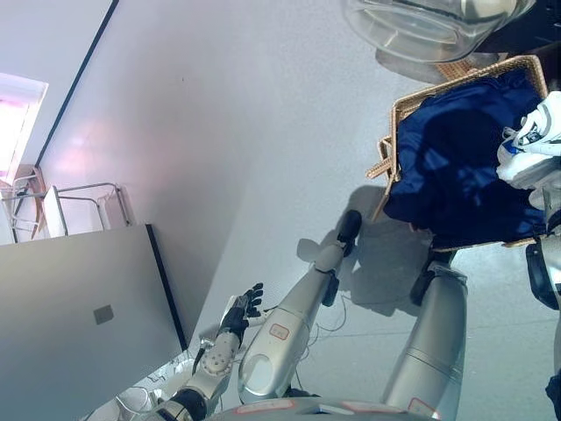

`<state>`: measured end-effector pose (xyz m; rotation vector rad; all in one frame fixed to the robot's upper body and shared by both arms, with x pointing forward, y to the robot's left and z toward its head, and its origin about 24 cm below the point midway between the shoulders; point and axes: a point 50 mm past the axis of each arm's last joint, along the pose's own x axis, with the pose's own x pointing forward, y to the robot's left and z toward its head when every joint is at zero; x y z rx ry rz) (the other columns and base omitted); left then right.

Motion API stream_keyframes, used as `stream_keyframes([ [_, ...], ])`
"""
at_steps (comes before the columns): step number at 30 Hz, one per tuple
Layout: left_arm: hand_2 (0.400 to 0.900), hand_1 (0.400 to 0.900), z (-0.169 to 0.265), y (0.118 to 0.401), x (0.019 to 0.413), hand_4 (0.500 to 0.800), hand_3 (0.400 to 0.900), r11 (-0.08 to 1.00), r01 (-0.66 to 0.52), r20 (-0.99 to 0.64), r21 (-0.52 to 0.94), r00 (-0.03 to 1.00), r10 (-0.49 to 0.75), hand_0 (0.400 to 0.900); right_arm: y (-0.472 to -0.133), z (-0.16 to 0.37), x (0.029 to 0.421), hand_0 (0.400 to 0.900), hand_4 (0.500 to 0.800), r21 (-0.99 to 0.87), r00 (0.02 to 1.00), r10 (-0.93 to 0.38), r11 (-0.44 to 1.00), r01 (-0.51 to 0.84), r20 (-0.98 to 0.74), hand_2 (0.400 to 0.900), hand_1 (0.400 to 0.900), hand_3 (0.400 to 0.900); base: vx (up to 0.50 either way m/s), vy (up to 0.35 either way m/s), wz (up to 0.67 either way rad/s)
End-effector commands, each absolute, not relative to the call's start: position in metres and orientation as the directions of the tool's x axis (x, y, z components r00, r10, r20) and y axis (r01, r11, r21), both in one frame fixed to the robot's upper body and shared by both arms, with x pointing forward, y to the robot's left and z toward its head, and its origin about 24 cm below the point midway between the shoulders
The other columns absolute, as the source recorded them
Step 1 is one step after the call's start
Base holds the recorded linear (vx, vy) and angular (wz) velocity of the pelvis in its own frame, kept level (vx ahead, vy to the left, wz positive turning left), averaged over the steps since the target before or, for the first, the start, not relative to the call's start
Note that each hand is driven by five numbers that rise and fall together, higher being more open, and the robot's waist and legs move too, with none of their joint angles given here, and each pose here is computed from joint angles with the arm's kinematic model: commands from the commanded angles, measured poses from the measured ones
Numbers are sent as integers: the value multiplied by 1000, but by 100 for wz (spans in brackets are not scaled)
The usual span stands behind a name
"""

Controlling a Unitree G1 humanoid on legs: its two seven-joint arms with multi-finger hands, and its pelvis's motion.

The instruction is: Put the clothes in the basket into the washing machine.

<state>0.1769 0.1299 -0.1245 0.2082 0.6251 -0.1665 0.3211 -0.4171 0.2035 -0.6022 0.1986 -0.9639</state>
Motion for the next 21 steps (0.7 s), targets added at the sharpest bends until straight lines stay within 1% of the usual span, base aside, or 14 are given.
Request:
stream_keyframes([
  [1, 900, 900, -147, 163, 132, 800, 900, 955, 182, -710, 236, 703, 42, 900, -428, 212, 311, 400, 500, -417, 499, -851, 397, 817, 167, 400, 400, 400, 28, 16, -21],
  [3, 900, 900, -147, 164, 133, 800, 900, 953, 181, -707, 242, 706, 45, 900, -425, 203, 312, 400, 500, -321, 482, -867, 423, 848, 131, 400, 400, 400, -79, 43, -27],
  [4, 900, 900, -147, 164, 133, 800, 900, 953, 182, -707, 243, 706, 46, 900, -425, 203, 312, 400, 500, -320, 481, -867, 422, 848, 131, 400, 400, 400, -86, 35, -25],
  [7, 900, 900, -147, 162, 133, 800, 900, 951, 183, -706, 248, 707, 48, 900, -408, 179, 323, 400, 500, -104, 494, -869, 488, 866, 34, 400, 400, 400, 32, 15, -25],
  [8, 900, 900, -147, 163, 133, 800, 900, 951, 183, -706, 249, 707, 49, 900, -408, 179, 323, 400, 500, -103, 494, -869, 488, 866, 33, 400, 400, 400, 22, 12, -17],
  [10, 900, 900, -147, 160, 133, 800, 900, 951, 192, -708, 243, 705, 39, 900, -397, 165, 329, 400, 500, 3, 514, -858, 514, 858, -23, 400, 400, 400, 45, 19, -27],
  [11, 900, 900, -148, 158, 132, 800, 900, 948, 207, -711, 241, 703, 28, 900, -392, 155, 330, 400, 500, 77, 507, -859, 501, 862, -79, 400, 400, 400, 50, 21, -27],
  [12, 900, 900, -148, 158, 132, 800, 900, 948, 207, -711, 242, 703, 28, 900, -392, 155, 330, 400, 500, 78, 506, -859, 501, 862, -80, 400, 400, 400, 53, 14, -24],
  [16, 900, 900, -150, 155, 127, 800, 900, 949, 221, -726, 224, 688, 11, 900, -385, 134, 330, 400, 500, 221, 516, -841, 478, 850, -166, 400, 400, 400, 37, 6, -17],
  [17, 900, 900, -151, 155, 124, 800, 900, 952, 219, -734, 215, 679, 10, 900, -381, 134, 333, 400, 500, 296, 524, -834, 463, 835, -172, 400, 400, 400, 33, -4, -12],
  [18, 900, 900, -151, 155, 123, 800, 900, 952, 219, -734, 216, 679, 10, 900, -381, 133, 333, 400, 500, 296, 524, -834, 463, 835, -173, 400, 400, 400, 54, 6, -18],
  [19, 900, 900, -149, 149, 138, 800, 900, 952, 216, -736, 219, 677, 16, 900, -368, 134, 342, 400, 500, 346, 548, -821, 474, 810, -158, 400, 400, 400, 12, 11, -13],
  [20, 900, 900, -149, 148, 140, 800, 900, 952, 213, -734, 218, 679, 16, 900, -367, 135, 343, 400, 500, 348, 550, -821, 475, 808, -155, 400, 400, 400, 75, 4, -19],
  [21, 900, 900, -149, 140, 137, 800, 900, 958, 229, -734, 175, 678, -28, 900, -366, 139, 346, 400, 500, 402, 571, -806, 475, 783, -159, 400, 400, 400, 25, -3, -8],
])
